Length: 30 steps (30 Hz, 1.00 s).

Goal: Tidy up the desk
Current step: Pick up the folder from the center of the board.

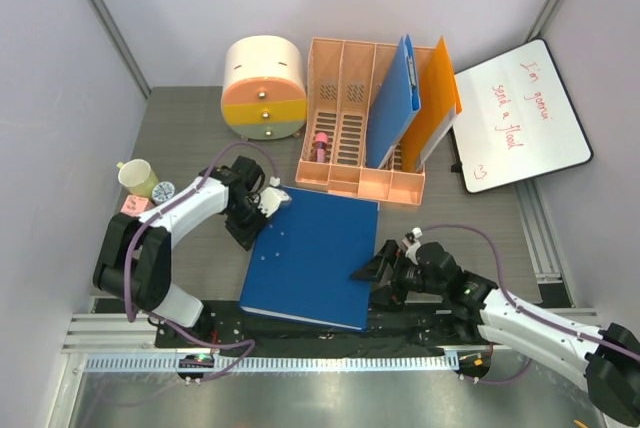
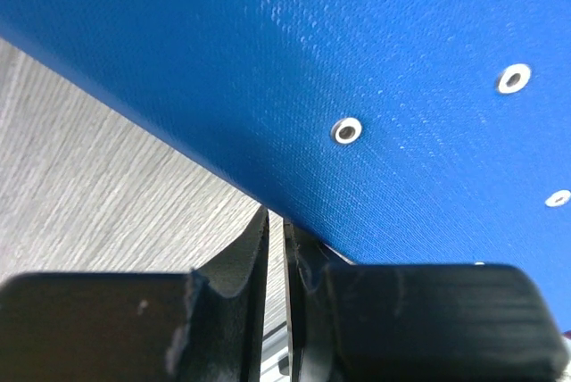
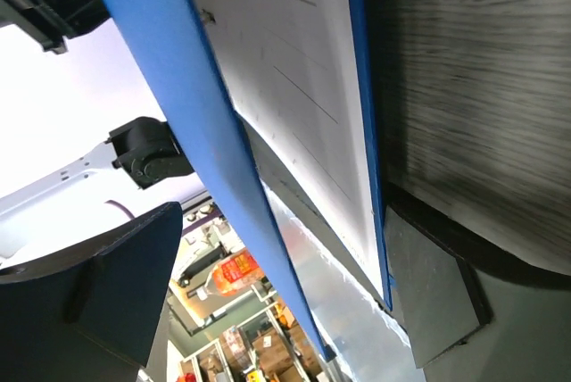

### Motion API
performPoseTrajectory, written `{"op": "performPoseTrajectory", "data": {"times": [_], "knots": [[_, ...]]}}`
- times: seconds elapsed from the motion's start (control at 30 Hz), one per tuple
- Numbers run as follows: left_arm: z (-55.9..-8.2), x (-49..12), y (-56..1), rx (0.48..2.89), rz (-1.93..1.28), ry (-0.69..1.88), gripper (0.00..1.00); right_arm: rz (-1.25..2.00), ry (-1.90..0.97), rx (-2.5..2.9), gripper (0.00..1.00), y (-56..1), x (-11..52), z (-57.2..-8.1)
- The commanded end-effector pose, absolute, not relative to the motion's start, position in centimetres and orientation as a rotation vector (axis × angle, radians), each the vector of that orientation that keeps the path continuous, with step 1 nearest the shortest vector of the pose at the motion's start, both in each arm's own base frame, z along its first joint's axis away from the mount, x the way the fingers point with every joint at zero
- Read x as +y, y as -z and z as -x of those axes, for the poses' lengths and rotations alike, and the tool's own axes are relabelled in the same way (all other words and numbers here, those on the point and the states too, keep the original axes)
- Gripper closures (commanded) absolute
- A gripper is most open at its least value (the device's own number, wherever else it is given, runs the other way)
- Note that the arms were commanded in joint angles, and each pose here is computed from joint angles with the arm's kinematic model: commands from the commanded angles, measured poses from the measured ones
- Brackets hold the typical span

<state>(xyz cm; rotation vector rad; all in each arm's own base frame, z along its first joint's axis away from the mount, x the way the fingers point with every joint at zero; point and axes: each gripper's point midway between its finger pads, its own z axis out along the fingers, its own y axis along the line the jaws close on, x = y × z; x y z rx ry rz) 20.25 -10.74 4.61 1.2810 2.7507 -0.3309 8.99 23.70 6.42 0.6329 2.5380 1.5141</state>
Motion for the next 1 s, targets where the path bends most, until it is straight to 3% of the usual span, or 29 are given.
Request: {"op": "performPoseTrajectory", "data": {"times": [0.0,0.53,0.6,0.63,0.67,0.7,0.73,0.77,0.97], "knots": [[-20.0,-12.2,-4.7,2.699,-1.245,0.365,0.88,-0.695,-1.494,2.57,0.0,-2.1,22.4,-7.6],[-19.5,-17.5,-5.7,2.641,-1.34,0.481,0.88,-0.684,-1.513,2.535,0.01,-2.6,23.4,-8.4],[-19.5,-17.7,-5.7,2.637,-1.344,0.48,0.88,-0.672,-1.532,2.52,0.11,-3.1,23.7,-8.7],[-19.5,-17.7,-5.8,2.636,-1.344,0.481,0.88,-0.67,-1.548,2.516,0.29,-3.4,23.9,-8.7],[-19.5,-17.7,-5.7,2.635,-1.346,0.476,0.88,-0.661,-1.563,2.505,0.4,-3.9,24.1,-8.8],[-19.5,-17.6,-5.8,2.631,-1.347,0.474,0.88,-0.651,-1.586,2.492,0.74,-4.4,24.3,-8.9],[-19.5,-17.6,-6.0,2.626,-1.347,0.469,0.88,-0.646,-1.6,2.484,0.91,-4.9,24.5,-8.9],[-19.6,-17.4,-6.1,2.62,-1.351,0.455,0.88,-0.643,-1.585,2.5,0.99,-5.2,24.6,-9.0],[-21.8,-17.0,-9.5,2.519,-1.335,0.34,0.88,-0.549,-1.579,2.41,0.99,-11.7,24.5,-9.9]]}}
